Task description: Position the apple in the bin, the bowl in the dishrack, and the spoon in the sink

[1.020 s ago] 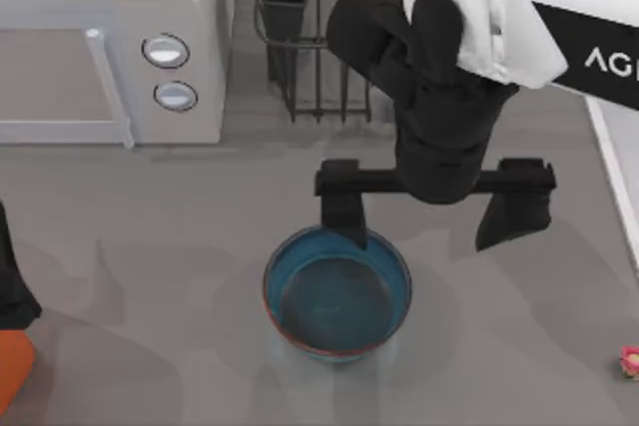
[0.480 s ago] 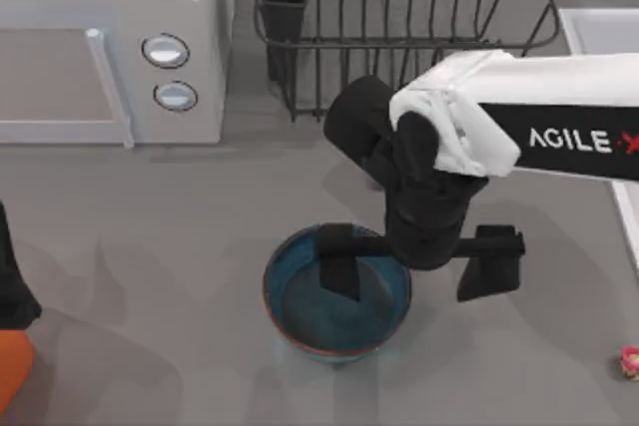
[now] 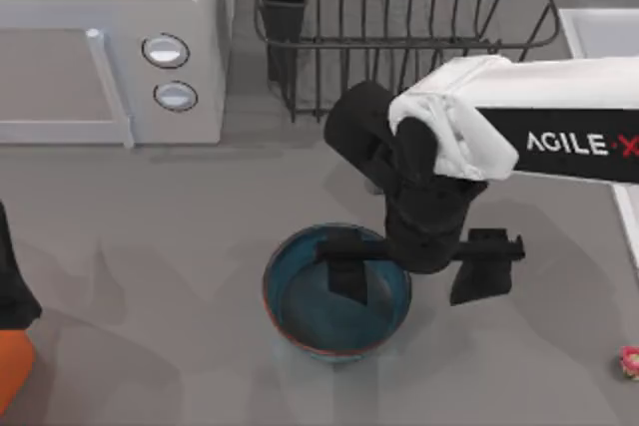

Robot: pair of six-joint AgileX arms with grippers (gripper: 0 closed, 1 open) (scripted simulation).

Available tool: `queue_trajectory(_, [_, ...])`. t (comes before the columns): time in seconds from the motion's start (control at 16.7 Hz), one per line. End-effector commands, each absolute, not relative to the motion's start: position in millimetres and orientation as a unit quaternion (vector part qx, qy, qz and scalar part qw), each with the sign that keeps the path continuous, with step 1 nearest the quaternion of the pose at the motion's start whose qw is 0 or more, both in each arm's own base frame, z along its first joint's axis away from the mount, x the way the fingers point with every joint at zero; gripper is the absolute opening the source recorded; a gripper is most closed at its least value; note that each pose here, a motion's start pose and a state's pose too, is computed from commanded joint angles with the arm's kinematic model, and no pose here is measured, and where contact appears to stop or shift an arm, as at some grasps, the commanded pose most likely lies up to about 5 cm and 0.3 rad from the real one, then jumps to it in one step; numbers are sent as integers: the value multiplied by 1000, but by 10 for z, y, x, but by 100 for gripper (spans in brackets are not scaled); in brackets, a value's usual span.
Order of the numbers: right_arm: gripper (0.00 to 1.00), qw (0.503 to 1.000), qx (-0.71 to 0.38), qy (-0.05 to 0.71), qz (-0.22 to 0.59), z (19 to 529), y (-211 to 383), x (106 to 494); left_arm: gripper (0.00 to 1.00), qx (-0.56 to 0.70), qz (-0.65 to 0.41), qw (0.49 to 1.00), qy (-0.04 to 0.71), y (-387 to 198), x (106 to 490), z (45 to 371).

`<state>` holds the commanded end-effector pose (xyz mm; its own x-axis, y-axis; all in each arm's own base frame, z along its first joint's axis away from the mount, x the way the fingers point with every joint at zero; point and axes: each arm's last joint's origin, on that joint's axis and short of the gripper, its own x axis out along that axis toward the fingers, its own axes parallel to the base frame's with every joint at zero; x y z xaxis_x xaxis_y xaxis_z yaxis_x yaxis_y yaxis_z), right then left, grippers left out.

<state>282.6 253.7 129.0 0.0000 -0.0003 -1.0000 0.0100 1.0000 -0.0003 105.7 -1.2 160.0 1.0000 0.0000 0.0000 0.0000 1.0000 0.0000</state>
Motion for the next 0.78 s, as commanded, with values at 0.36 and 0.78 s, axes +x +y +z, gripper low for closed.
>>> queue_trajectory(0.36, [25, 707, 3, 707, -4, 1290, 2537, 2826, 100, 0, 0, 1000, 0, -12, 1057, 1600])
queue_trajectory(0.78, [0, 707, 3, 707, -4, 1290, 2537, 2826, 100, 0, 0, 1000, 0, -12, 1057, 1600])
